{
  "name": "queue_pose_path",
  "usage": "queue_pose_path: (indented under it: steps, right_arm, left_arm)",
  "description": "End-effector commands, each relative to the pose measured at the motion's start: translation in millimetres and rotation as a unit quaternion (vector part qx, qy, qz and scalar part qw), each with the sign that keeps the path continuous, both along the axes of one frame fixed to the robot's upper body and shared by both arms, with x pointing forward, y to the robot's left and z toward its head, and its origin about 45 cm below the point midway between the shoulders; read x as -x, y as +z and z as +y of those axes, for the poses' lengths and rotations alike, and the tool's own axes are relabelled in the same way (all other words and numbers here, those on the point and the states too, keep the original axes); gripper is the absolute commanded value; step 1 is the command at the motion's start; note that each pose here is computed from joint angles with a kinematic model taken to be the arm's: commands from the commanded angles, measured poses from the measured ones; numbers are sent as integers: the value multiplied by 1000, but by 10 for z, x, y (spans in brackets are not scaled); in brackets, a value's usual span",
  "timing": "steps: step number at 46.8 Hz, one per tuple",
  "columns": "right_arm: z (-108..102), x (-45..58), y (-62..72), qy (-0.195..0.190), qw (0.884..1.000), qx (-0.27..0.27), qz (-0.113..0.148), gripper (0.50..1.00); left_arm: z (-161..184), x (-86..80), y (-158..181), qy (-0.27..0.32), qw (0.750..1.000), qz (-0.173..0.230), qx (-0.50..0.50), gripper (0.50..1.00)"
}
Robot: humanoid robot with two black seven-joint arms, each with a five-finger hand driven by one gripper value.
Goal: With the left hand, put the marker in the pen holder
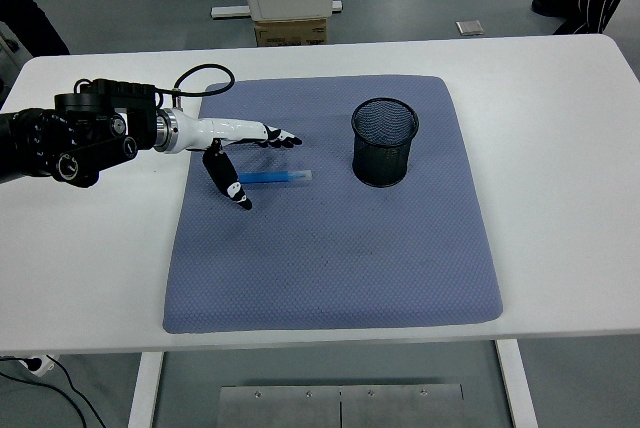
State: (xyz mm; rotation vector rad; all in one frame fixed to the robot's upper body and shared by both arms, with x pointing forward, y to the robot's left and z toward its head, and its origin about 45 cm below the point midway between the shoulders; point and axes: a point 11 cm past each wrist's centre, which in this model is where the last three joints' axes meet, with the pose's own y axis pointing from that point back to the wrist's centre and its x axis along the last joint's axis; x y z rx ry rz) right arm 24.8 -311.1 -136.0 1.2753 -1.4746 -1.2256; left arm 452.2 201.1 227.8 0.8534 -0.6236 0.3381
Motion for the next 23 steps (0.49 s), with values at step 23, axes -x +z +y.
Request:
queue_pose_path:
  steps: [23]
  right_arm:
    - [0, 0, 0, 0, 1000, 0, 0, 1000]
  left_arm:
    - [-111, 16, 5, -37, 999, -11, -30, 1000]
